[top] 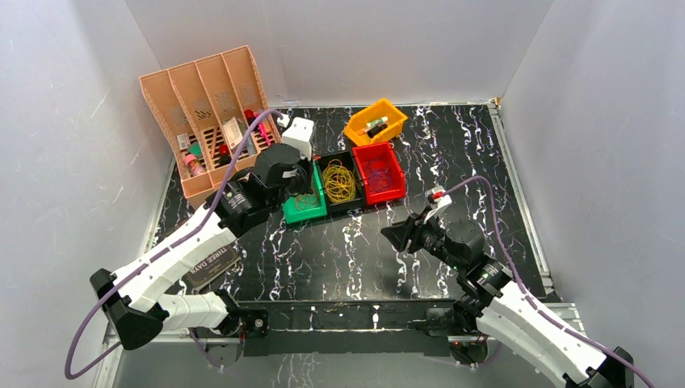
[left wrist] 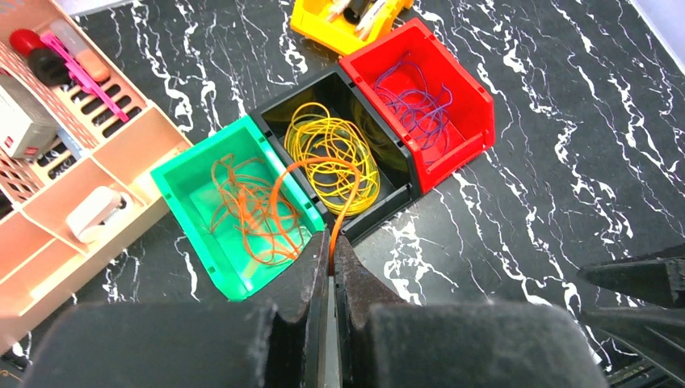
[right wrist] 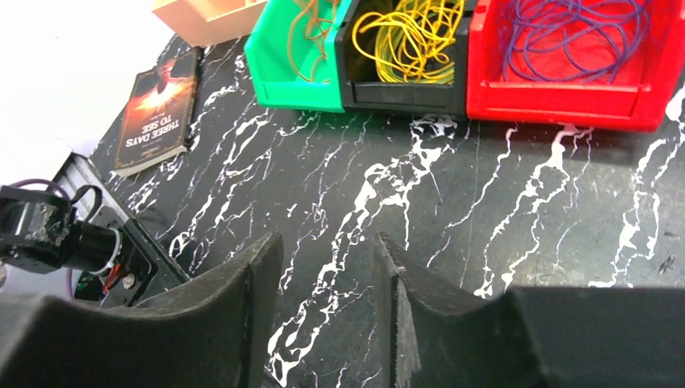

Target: Untangle the cables

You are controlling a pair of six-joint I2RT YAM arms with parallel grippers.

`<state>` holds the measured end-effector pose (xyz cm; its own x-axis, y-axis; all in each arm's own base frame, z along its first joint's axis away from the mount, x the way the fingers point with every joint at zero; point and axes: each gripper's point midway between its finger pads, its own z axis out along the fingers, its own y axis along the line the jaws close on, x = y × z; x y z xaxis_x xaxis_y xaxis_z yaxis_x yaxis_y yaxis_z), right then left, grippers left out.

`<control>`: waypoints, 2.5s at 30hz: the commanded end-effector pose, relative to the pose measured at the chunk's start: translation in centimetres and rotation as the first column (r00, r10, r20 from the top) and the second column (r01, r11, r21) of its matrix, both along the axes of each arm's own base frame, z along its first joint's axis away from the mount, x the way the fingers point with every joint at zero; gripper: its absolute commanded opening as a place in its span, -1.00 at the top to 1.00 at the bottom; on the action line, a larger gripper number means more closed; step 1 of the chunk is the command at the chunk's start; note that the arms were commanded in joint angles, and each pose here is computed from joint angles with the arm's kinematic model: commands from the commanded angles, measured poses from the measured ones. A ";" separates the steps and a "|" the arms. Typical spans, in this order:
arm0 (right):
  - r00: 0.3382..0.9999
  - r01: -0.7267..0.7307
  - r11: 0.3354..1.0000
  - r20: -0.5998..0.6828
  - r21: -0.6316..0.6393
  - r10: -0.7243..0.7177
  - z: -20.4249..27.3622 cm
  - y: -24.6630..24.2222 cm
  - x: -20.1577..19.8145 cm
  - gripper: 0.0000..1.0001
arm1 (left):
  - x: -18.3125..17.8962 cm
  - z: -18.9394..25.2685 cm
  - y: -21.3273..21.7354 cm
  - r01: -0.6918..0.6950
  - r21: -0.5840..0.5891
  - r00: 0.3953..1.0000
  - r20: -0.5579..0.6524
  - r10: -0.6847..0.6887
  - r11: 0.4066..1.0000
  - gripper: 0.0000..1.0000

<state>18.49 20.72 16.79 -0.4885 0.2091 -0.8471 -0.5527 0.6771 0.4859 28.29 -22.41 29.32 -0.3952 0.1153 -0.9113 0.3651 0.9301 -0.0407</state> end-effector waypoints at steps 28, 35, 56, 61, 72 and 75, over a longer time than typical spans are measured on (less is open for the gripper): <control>0.997 0.013 1.000 0.080 0.022 -0.015 3.2 -0.7 -0.1 -0.22 | 8.7 5.0 5.4 -0.101 0.092 0.988 0.125 0.089 0.991 1.00; 0.997 0.011 1.000 0.075 0.013 -0.012 2.9 -0.5 0.1 -0.23 | 8.6 3.8 5.6 -0.101 0.099 0.991 0.096 0.091 0.990 1.00; 0.999 0.000 1.000 0.040 0.012 0.000 2.1 -0.1 0.1 -0.25 | 8.5 -2.3 6.4 -0.095 0.145 0.995 -0.023 0.099 0.985 1.00; 0.999 0.001 1.000 0.033 0.013 -0.001 1.9 -0.2 0.0 -0.25 | 8.8 -4.9 5.5 -0.053 0.148 0.994 -0.092 0.067 0.988 1.00; 1.000 0.010 1.000 0.021 0.008 -0.010 1.7 -0.2 0.1 -0.25 | 9.3 -10.1 4.9 -0.013 0.138 0.974 -0.221 0.043 0.990 1.00; 1.000 0.013 1.000 0.015 0.007 -0.013 1.5 -0.2 0.1 -0.26 | 9.6 -12.5 5.0 -0.001 0.145 0.959 -0.282 0.042 0.989 1.00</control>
<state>18.05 20.24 16.39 -0.5144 0.1800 -0.8384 -0.5366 0.6951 0.4784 37.87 -17.21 18.08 -0.6109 0.2368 -0.7555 0.3260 0.9448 0.0326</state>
